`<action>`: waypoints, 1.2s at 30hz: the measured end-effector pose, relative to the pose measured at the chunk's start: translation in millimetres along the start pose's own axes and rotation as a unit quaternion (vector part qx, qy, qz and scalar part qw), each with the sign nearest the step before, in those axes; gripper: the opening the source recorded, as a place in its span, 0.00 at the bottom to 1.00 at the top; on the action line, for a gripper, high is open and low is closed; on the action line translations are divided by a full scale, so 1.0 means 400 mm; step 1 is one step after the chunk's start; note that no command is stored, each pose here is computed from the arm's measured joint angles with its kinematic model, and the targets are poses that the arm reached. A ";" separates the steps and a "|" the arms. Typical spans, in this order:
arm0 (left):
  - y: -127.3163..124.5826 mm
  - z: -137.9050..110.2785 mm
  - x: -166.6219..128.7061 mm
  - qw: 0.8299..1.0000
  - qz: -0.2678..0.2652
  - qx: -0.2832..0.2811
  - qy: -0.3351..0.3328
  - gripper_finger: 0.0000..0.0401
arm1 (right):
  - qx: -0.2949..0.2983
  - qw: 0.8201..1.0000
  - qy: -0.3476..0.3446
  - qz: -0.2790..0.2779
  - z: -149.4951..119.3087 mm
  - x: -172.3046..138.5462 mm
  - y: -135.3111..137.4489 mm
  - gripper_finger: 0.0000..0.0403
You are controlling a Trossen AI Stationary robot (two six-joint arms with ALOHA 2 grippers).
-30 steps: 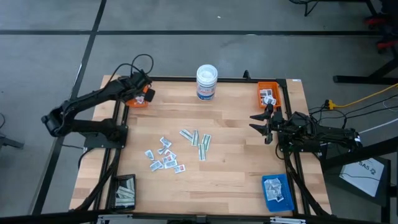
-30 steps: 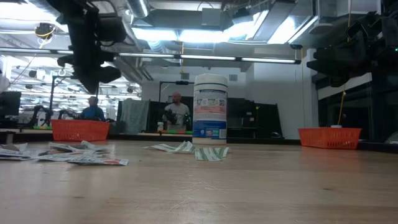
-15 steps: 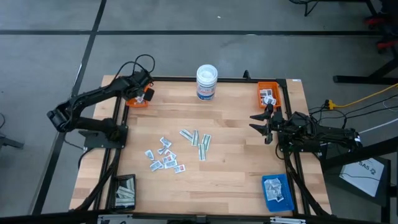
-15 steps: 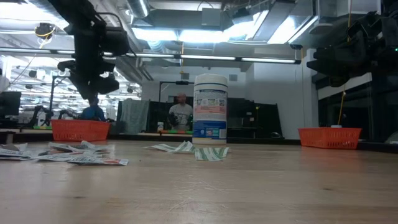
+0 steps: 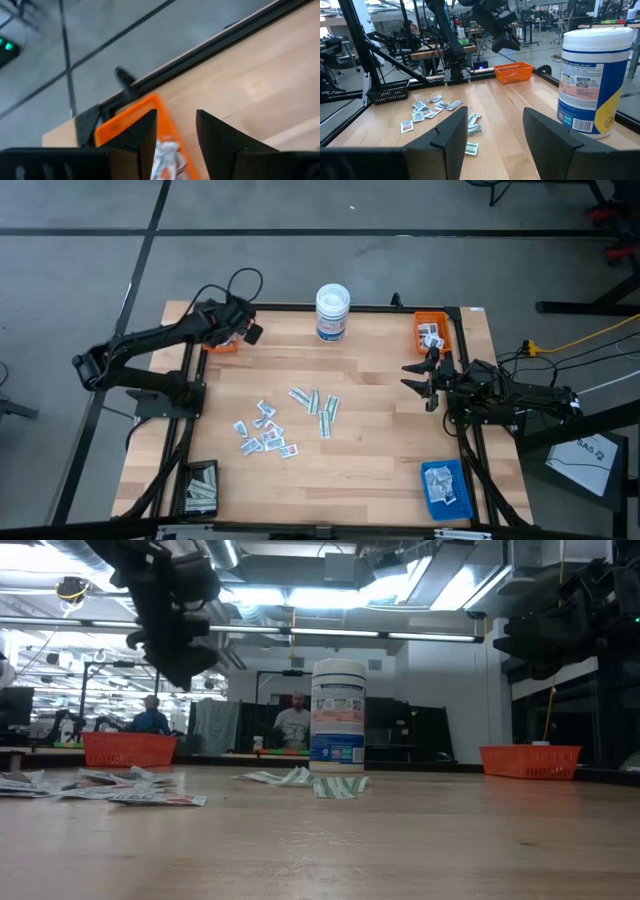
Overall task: Pick & Place First Aid Supplies
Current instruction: Put the green bandage pack into the black bin
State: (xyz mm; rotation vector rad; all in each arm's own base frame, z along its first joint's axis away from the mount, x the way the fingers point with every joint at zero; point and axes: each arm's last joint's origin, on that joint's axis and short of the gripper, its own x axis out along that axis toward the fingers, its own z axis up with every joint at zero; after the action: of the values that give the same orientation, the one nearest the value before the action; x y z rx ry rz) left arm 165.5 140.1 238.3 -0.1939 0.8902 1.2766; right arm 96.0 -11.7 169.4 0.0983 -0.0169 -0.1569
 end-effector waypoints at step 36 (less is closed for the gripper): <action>-0.346 -0.129 -0.281 0.857 -0.363 0.299 -0.212 0.31 | 0.001 1.000 0.000 0.000 0.000 0.000 0.000 0.47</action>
State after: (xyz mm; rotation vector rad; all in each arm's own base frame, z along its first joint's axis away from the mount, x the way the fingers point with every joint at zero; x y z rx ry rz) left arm 261.8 -18.4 232.4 0.2325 0.6832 0.2748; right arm 96.0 -11.7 169.3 0.0997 -0.0166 -0.1569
